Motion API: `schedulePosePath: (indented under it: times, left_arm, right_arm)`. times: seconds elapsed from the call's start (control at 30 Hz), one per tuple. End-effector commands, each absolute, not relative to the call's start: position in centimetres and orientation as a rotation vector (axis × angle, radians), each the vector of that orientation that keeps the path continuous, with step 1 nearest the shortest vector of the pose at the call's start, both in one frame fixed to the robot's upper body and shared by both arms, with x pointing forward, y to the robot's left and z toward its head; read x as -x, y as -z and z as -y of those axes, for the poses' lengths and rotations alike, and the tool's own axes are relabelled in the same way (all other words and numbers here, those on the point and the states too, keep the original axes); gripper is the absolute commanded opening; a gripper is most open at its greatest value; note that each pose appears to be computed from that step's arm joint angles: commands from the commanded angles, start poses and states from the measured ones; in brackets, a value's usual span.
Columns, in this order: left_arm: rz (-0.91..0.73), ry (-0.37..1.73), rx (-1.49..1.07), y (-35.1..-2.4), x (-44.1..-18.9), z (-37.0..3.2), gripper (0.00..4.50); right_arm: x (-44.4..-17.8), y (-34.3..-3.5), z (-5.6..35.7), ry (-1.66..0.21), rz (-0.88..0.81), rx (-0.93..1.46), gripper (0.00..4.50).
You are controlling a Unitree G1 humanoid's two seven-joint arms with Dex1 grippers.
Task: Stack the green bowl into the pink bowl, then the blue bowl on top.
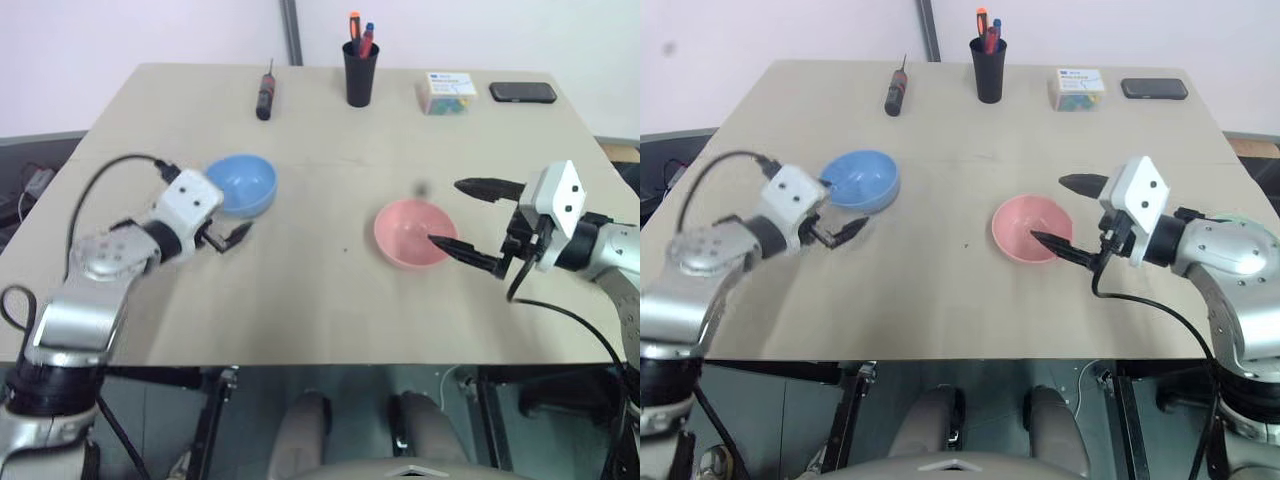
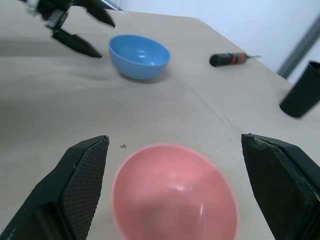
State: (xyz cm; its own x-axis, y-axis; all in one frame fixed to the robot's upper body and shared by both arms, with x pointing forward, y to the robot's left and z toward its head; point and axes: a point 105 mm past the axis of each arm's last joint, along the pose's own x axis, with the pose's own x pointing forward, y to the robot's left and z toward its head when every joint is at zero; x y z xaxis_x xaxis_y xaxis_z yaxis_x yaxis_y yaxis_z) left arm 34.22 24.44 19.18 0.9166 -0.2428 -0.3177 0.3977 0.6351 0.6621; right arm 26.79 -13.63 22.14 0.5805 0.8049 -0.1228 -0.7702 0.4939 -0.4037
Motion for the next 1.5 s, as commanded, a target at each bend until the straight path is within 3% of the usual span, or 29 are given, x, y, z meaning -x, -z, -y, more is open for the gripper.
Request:
schedulePosePath:
  times: [0.03,0.13,0.23,0.53,0.7,0.9,1.07,1.27,1.5]
  left_arm:
    - [-0.274,0.328,-0.931,-18.7,-36.4,-24.7,4.50]
    - [-0.305,0.392,-1.008,-18.0,-38.0,-23.6,4.50]
    - [-0.317,0.450,-1.046,-17.4,-38.8,-22.7,3.76]
    - [-0.247,0.513,-1.010,-18.7,-40.1,-21.1,0.18]
    - [-0.170,0.654,-0.912,-19.6,-38.7,-19.1,0.18]
    - [-0.140,0.672,-0.899,-19.6,-38.1,-18.7,2.25]
    - [-0.128,0.696,-0.900,-19.4,-37.0,-18.8,2.25]
    - [0.064,0.954,-0.485,-22.8,-32.6,-15.3,2.25]
    - [0.062,1.127,-0.399,-21.6,-30.3,-13.5,2.25]
  right_arm:
    - [-26.2,-23.3,13.9,-0.908,0.142,0.489,4.44]
    - [-26.3,-23.2,13.7,-0.892,0.151,0.490,4.44]
    - [-26.2,-23.1,13.6,-0.879,0.154,0.495,4.50]
    - [-25.4,-22.3,14.8,-0.808,0.130,0.500,4.50]
    - [-25.0,-21.8,15.5,-0.770,0.097,0.503,4.50]
    - [-25.8,-20.7,17.5,-0.660,0.015,0.550,4.50]
    - [-26.3,-20.1,19.9,-0.553,-0.045,0.560,4.50]
    - [-26.3,-18.8,26.0,-0.304,-0.231,0.582,4.50]
    - [-26.7,-16.7,31.2,-0.019,-0.460,0.531,4.50]
